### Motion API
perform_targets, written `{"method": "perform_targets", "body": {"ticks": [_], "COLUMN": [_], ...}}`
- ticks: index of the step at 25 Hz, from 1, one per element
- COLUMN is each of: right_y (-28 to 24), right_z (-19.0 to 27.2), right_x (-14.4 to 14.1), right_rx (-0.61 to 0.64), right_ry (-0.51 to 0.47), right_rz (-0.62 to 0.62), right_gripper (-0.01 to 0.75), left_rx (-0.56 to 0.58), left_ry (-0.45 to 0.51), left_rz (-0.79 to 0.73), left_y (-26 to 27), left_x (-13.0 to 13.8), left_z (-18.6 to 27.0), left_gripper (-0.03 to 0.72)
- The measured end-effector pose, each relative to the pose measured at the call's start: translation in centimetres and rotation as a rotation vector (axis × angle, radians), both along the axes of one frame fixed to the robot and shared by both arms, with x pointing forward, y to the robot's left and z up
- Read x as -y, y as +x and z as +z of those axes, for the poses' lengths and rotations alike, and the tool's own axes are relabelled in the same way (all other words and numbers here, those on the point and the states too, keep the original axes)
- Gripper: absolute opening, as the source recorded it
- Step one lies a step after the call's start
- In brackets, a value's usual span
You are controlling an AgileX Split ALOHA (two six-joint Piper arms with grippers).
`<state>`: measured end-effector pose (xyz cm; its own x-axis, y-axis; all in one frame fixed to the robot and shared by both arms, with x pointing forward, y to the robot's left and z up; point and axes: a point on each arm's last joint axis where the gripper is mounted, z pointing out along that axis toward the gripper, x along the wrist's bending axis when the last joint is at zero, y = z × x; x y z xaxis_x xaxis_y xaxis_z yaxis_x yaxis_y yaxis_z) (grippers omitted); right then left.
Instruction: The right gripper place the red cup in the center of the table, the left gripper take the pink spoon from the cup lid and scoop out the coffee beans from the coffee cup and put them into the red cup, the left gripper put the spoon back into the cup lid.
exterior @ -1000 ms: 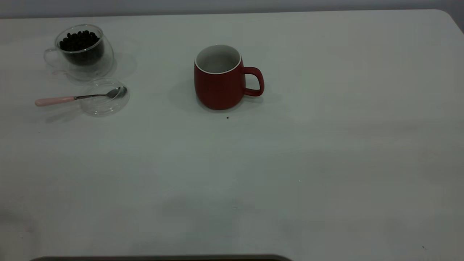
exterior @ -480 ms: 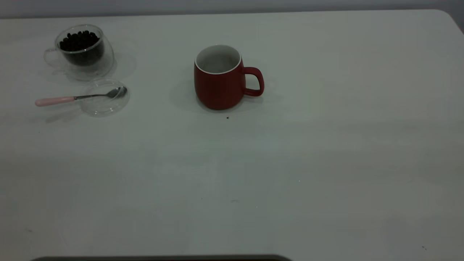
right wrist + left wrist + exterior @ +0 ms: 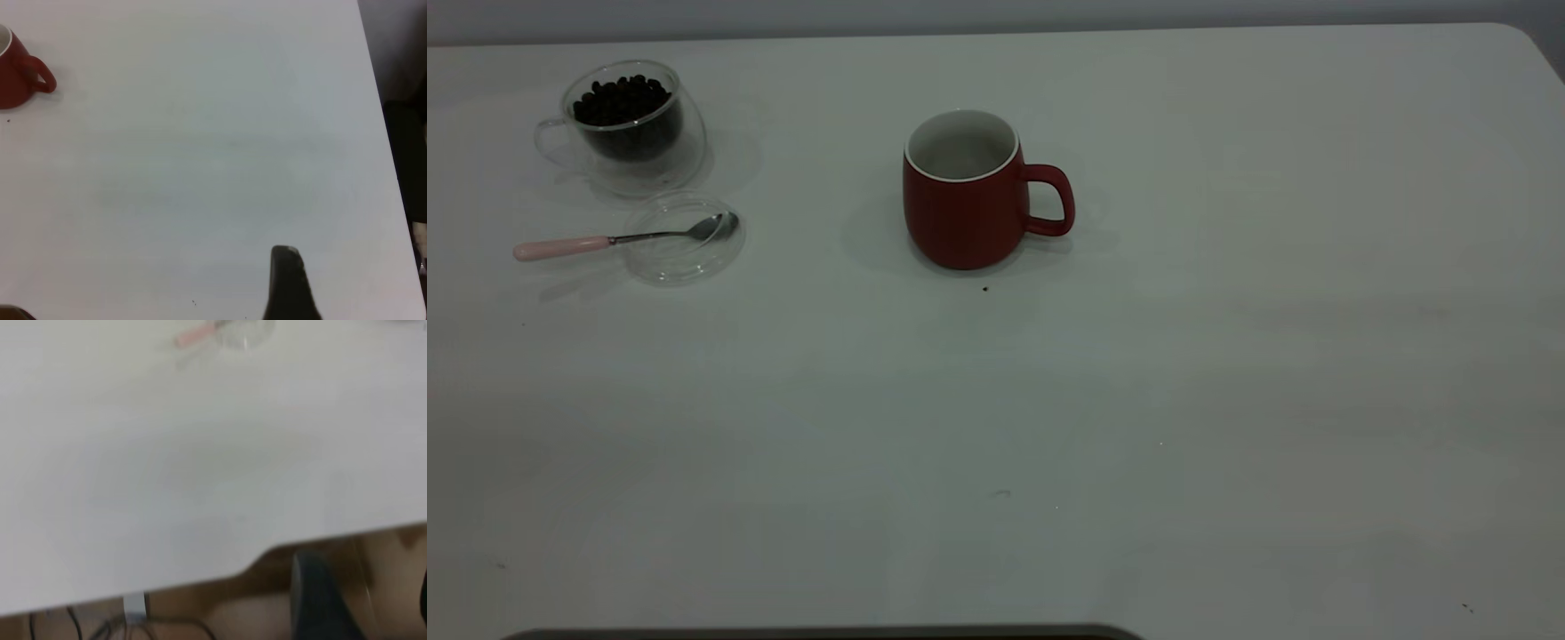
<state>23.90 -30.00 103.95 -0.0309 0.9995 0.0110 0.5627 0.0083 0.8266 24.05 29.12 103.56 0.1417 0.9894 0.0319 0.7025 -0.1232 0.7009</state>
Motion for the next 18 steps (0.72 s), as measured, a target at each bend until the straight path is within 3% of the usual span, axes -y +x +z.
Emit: {"method": "perform_targets", "body": {"ticks": [5, 18], "right_y": [0.0, 0.0], "right_z": [0.0, 0.0], "right_x": [0.0, 0.0], "right_rx": [0.0, 0.0], "right_ry": [0.0, 0.001], "right_rz": [0.0, -0.001], "right_gripper": [0.534, 0.534], "left_rx": [0.114, 0.118], "left_ry": [0.003, -0.021], "left_rz": [-0.002, -0.015], "left_y": [-1.8, -1.9], "left_x": [0.1, 0.4], "left_z": [-0.2, -0.2], "left_gripper": [0.434, 0.434]}}
